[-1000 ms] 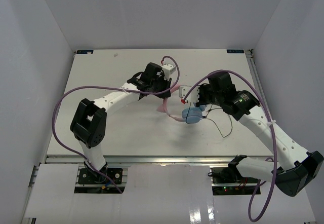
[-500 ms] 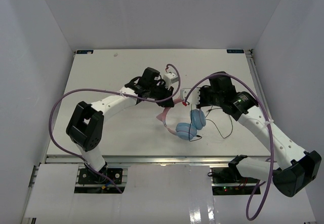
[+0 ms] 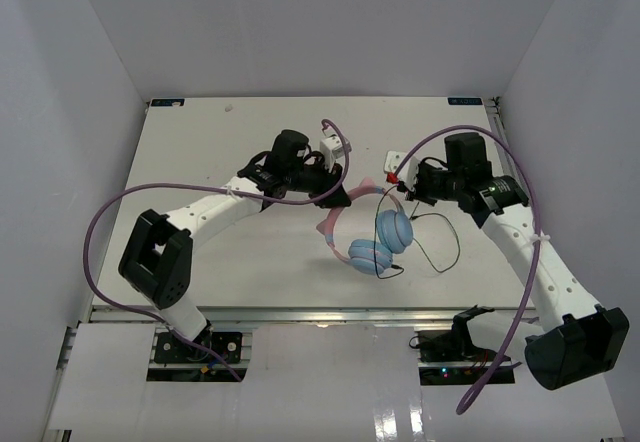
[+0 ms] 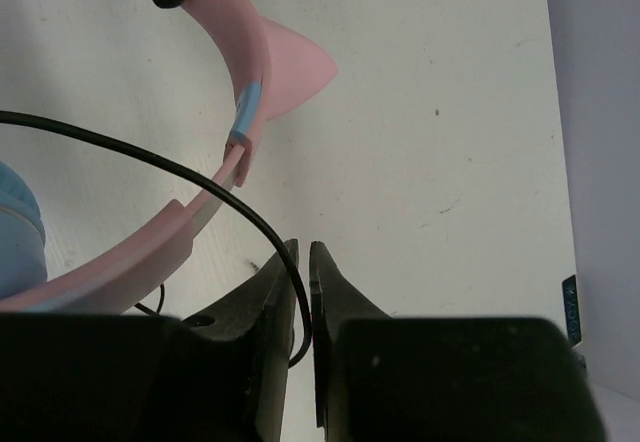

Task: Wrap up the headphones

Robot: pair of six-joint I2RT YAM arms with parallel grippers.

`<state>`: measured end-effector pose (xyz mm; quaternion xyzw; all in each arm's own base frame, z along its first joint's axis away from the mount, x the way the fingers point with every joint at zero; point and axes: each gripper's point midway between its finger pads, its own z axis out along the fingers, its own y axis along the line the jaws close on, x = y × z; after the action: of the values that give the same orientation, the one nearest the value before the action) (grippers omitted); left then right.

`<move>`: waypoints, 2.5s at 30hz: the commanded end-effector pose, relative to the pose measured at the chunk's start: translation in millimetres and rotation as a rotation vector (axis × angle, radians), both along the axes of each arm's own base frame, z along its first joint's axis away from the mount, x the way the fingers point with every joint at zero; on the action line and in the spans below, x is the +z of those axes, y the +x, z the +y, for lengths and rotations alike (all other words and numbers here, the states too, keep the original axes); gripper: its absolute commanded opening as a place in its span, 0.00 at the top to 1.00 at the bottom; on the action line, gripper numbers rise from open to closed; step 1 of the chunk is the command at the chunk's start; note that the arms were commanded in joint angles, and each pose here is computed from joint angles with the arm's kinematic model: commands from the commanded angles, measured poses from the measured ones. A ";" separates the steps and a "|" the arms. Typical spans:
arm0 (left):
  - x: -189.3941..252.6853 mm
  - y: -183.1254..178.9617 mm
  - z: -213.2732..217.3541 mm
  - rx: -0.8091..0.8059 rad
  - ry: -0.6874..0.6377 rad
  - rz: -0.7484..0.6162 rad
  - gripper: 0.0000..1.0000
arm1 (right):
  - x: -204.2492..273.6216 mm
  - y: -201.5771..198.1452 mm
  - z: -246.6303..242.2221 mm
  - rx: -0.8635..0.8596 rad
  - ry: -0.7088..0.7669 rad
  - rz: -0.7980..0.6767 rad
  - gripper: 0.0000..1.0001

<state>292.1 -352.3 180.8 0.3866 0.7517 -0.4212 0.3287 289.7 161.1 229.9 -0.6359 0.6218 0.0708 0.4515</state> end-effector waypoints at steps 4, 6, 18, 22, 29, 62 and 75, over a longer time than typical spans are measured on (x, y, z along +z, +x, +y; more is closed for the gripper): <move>80.2 -2.5 -6.2 0.036 -0.208 -0.068 1.00 | 18.8 -14.7 12.0 0.066 0.234 0.096 0.73; 89.1 1.4 -5.8 0.074 -0.225 -0.061 1.00 | 21.4 -18.2 14.3 0.081 0.281 0.129 0.71; 155.8 23.2 30.5 0.392 -0.242 -0.110 1.00 | 27.6 -18.5 44.8 0.234 0.589 0.344 0.41; 177.2 20.6 42.5 0.447 -0.267 -0.140 1.00 | 37.6 -8.9 54.4 0.291 0.678 0.322 0.31; 210.1 21.2 51.9 0.537 -0.345 -0.109 1.00 | 31.0 -10.2 63.1 0.336 0.774 0.450 0.24; 267.3 28.0 82.5 0.730 -0.487 -0.133 1.00 | 11.9 43.0 41.8 -0.049 0.662 0.114 0.04; 282.5 25.6 86.0 0.761 -0.569 -0.093 1.00 | -45.2 43.8 80.7 -0.016 0.800 0.453 0.01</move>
<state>328.4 -278.3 395.3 0.0353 0.7454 -0.3904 0.5392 347.9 227.2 177.7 -0.3709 0.6710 0.3794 0.5180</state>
